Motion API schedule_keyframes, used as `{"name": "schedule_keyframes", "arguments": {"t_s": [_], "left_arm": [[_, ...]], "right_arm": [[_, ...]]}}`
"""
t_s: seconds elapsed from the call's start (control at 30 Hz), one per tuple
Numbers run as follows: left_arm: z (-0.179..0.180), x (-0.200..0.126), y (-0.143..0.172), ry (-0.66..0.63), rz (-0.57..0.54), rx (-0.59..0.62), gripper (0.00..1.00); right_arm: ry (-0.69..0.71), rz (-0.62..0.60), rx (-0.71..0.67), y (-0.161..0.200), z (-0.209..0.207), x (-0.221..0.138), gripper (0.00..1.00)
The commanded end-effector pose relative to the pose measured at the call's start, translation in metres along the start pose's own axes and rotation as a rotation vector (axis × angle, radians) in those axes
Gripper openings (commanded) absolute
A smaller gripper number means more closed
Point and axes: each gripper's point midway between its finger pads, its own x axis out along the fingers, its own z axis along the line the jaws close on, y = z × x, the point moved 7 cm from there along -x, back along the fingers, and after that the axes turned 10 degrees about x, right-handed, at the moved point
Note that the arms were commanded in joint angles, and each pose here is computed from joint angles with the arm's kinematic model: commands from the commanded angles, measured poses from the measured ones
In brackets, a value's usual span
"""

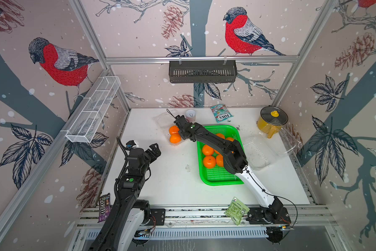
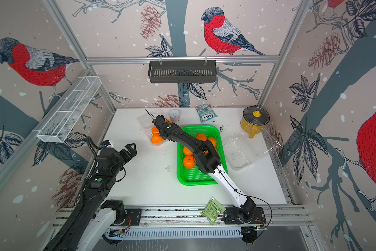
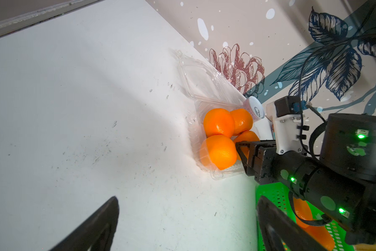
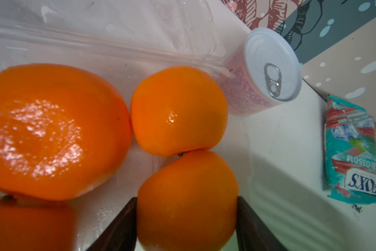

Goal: Take oranges out of containers
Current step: Pick up the orange from the packing box, then place the orange in the basket.

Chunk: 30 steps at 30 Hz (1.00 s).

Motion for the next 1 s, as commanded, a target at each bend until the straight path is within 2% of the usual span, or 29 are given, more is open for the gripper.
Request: {"name": "schedule_keyframes", "arguments": {"t_s": [0.0, 0.27, 0.43, 0.53, 0.63, 0.73, 0.83, 0.97], "left_arm": [[-0.002, 0.004, -0.005, 0.016, -0.036, -0.009, 0.97], [-0.001, 0.026, -0.001, -0.029, 0.039, 0.001, 0.98], [0.001, 0.04, -0.005, -0.085, 0.071, 0.004, 0.97], [-0.003, 0.049, -0.013, -0.091, 0.062, 0.016, 0.97], [-0.009, 0.061, -0.021, -0.089, 0.071, 0.02, 0.98], [-0.013, 0.077, -0.027, -0.082, 0.105, 0.014, 0.97], [-0.01, 0.097, -0.03, -0.069, 0.165, -0.019, 0.96], [0.0, 0.115, -0.033, -0.074, 0.235, -0.061, 0.93]], "right_arm": [[0.013, -0.04, -0.075, -0.012, 0.006, -0.023, 0.6], [-0.022, -0.216, -0.044, -0.058, 0.0, -0.099, 0.46], [-0.032, -0.261, 0.008, -0.071, -0.011, -0.137, 0.43], [-0.003, -0.248, 0.041, -0.069, -0.023, -0.162, 0.42], [0.02, -0.195, 0.1, -0.052, -0.044, -0.183, 0.41], [0.014, -0.157, 0.176, -0.02, -0.067, -0.201, 0.4], [-0.097, -0.143, 0.288, 0.017, -0.089, -0.215, 0.41], [-0.305, -0.172, 0.446, 0.061, -0.119, -0.211, 0.42]]}}
